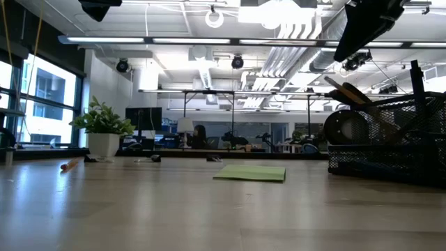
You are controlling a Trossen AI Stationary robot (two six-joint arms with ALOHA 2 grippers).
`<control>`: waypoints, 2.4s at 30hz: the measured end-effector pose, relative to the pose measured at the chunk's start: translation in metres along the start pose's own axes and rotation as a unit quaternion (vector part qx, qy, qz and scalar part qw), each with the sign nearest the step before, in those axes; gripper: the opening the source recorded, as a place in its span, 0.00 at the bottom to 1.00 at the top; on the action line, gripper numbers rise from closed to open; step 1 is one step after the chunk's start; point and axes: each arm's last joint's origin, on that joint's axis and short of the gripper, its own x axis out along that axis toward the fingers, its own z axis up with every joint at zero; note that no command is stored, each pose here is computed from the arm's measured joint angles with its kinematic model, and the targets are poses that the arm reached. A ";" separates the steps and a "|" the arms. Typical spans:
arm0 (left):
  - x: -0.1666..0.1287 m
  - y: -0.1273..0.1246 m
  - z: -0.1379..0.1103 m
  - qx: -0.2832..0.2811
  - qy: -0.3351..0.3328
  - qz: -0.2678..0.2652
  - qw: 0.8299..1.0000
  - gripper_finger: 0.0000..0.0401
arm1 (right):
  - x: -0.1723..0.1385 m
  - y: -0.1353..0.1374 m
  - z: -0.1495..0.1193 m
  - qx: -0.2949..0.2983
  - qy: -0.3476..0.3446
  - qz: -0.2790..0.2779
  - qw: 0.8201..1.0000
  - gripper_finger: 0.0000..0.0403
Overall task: Pick and place office supplies into organizer
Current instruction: Put the black binder clip into the black desk organizer
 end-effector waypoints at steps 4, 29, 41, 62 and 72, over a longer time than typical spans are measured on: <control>0.000 0.000 0.000 0.000 0.000 0.000 1.000 0.01 | -0.002 0.000 0.000 -0.004 -0.025 -0.014 1.000 0.19; -0.001 0.004 -0.007 -0.029 0.033 0.074 0.996 0.01 | 0.055 0.045 0.030 -0.015 -0.203 0.108 0.973 0.35; 0.033 0.002 -0.012 -0.064 0.104 0.156 0.980 0.01 | 0.084 0.029 0.072 -0.043 -0.287 0.084 0.953 0.35; 0.134 0.063 -0.058 -0.137 0.129 0.231 0.954 0.01 | 0.131 -0.029 0.095 -0.041 -0.230 0.141 0.962 0.35; 0.149 0.096 -0.079 -0.180 0.134 0.251 0.942 0.16 | 0.118 -0.012 0.092 -0.033 -0.250 0.153 0.955 0.35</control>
